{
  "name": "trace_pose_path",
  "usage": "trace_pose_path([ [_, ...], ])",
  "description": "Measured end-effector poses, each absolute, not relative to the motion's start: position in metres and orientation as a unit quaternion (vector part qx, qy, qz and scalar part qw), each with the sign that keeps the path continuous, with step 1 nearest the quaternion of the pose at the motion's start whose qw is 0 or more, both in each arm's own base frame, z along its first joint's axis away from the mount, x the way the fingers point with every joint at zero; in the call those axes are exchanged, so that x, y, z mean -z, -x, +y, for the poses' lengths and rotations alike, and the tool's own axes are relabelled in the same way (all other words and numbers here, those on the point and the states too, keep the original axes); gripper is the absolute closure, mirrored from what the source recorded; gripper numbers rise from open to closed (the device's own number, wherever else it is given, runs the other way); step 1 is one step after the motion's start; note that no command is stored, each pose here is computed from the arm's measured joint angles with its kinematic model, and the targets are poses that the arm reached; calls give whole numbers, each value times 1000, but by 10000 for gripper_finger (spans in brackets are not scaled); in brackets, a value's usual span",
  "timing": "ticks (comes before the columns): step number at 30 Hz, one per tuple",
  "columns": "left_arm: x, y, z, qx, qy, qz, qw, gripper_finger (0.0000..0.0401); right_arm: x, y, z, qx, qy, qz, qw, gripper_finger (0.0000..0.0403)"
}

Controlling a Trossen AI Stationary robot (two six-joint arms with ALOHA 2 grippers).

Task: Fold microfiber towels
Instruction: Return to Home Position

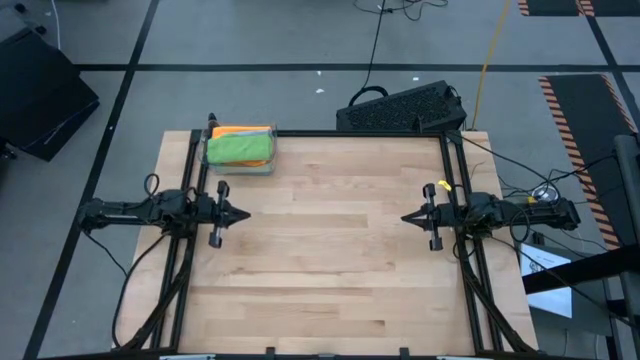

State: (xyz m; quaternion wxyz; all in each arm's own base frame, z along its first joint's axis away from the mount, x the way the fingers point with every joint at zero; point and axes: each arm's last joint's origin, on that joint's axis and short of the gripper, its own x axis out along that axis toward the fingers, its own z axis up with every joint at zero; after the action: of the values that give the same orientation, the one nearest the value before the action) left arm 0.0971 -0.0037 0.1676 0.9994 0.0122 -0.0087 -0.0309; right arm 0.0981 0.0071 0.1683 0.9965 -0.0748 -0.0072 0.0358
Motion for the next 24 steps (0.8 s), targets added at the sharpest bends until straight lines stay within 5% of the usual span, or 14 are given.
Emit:
trace_pose_path([
  [24,-168,-97,-3,10,-10,-10,1000,355,-168,-98,7,-36,75,-7,997,403],
])
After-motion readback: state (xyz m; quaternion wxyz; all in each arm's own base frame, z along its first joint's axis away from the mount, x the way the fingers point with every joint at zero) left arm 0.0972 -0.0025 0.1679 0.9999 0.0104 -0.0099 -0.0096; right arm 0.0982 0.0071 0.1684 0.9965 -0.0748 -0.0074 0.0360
